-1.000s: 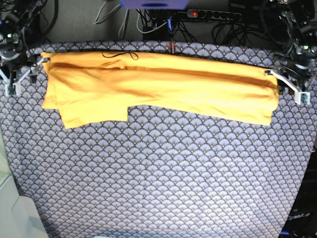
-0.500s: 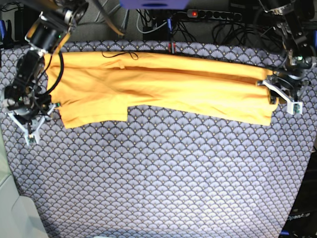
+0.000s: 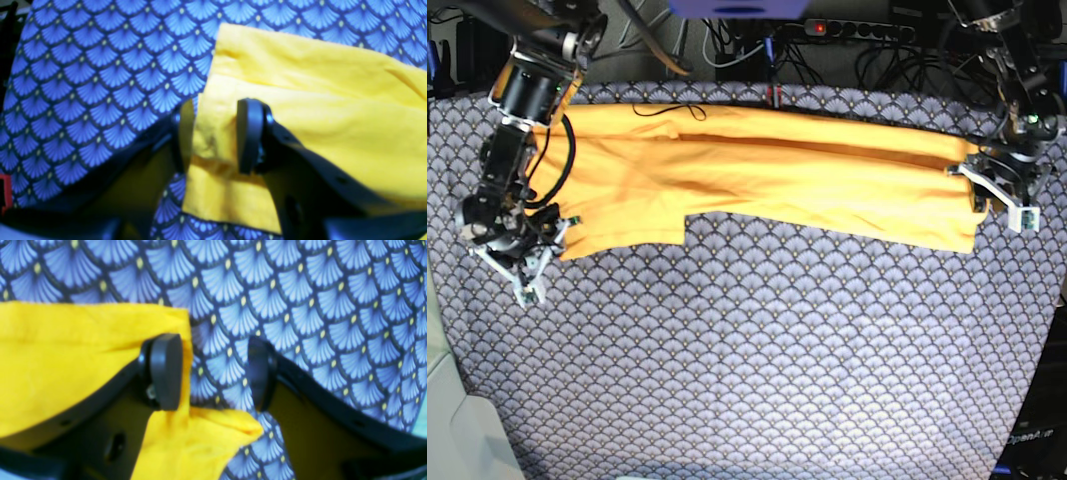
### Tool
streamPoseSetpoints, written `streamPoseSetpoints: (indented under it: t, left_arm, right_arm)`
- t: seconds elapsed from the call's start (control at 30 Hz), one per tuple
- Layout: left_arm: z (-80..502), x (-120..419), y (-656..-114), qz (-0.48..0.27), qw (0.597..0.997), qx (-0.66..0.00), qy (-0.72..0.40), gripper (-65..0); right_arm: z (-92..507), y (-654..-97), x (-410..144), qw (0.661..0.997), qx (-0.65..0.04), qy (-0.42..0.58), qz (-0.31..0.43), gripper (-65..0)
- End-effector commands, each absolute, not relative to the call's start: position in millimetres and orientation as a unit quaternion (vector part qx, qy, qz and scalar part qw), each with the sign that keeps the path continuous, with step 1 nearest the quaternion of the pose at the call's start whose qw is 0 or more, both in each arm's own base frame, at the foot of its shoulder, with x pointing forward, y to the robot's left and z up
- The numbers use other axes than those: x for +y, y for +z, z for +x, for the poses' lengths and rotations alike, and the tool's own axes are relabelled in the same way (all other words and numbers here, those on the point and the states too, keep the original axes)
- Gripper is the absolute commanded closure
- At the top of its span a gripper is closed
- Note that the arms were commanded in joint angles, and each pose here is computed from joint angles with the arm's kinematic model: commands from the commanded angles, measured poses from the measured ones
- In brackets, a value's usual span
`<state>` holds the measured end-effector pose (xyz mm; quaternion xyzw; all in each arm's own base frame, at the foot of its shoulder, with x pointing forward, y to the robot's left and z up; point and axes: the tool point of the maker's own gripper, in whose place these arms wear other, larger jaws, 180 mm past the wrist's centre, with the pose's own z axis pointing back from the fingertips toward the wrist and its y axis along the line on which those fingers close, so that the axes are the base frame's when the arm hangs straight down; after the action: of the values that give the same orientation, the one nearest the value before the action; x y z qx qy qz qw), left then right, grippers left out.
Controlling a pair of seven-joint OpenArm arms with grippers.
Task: Fold the T-shirt properly
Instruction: 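Move the right gripper to the folded shirt's end and grasp it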
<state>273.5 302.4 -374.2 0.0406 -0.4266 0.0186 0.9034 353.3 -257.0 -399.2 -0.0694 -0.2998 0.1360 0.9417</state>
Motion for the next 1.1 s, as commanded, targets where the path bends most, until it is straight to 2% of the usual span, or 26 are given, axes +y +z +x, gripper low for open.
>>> streamPoseSetpoints:
  t: [0.0,0.57,0.77,0.9,1.0,1.07]
  left_arm:
    - [280,307,-361,0.047,0.893,-0.447,0.014,-21.6]
    - [281,307,-360,0.047,0.893,-0.448,0.014,-21.4]
    - [281,307,-360,0.047,0.893,-0.448,0.014,-21.4]
    - [280,307,-361,0.047,0.893,-0.447,0.014,-21.4]
    - [280,306,-358,0.049,0.892,-0.449,0.012,-21.4]
    - [280,306,-358,0.049,0.892,-0.450,0.012,-21.4]
  right_arm:
    - [369,-386,-256,0.934,-0.325,0.134,-0.069,-32.6]
    - [367,-406,-243,0.943,-0.305,0.129,-0.038,-31.3]
    - [360,-415,-236,0.946,-0.296,0.130,-0.031,-16.4]
    - [358,-417,-236,0.946,-0.294,0.131,-0.031,-9.8]
    - [362,-409,-241,0.943,-0.302,0.132,-0.040,-1.3]
    - [367,-398,-244,0.938,-0.315,0.133,-0.050,0.0]
